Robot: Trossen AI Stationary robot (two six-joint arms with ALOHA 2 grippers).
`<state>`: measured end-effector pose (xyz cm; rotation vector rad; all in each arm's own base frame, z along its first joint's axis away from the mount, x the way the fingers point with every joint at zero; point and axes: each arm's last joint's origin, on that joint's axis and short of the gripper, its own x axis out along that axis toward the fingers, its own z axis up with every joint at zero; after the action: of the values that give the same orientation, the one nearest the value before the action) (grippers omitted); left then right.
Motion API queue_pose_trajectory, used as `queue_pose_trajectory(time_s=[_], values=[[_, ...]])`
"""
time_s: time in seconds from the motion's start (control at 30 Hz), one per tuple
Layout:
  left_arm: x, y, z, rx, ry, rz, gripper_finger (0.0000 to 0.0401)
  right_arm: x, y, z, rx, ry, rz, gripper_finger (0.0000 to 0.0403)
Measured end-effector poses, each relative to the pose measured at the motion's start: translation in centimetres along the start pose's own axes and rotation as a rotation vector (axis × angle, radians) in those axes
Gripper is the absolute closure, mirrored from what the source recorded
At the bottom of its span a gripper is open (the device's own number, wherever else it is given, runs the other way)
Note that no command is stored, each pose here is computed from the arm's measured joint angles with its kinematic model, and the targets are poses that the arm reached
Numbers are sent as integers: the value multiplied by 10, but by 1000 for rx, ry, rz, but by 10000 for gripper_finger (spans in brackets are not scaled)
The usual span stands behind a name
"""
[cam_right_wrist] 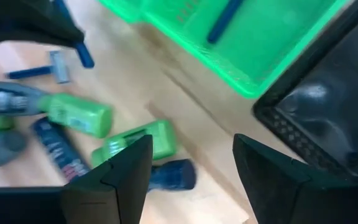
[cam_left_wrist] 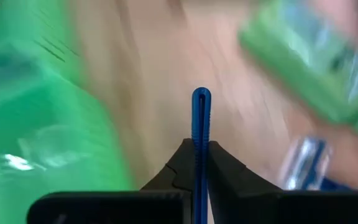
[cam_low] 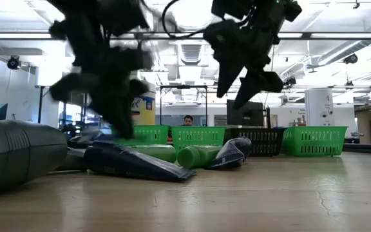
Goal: Pick & Place Travel size toiletries
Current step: Put the top razor into the middle green bin
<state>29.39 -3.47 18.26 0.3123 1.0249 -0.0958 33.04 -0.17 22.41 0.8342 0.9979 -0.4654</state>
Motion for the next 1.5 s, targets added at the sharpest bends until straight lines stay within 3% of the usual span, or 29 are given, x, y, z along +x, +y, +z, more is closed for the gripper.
queue_pose_trajectory(time_s=[0.23,0.47,0.63,0.8,1.13,1.5], values=[[-50,10,5,259,-139,157,383,-18,-2,23,59,7,214,194],[-91,7,10,731,-205,340,383,-27,-19,67,176,-49,451,200],[-108,9,19,795,-272,439,383,-37,-23,88,184,-116,607,191],[-110,10,30,1003,-295,568,383,-42,-15,95,167,-121,699,176],[-106,11,39,1117,-347,611,380,-39,-4,97,125,-63,743,150],[-97,12,48,1092,-413,628,377,-32,9,91,67,-38,757,190]])
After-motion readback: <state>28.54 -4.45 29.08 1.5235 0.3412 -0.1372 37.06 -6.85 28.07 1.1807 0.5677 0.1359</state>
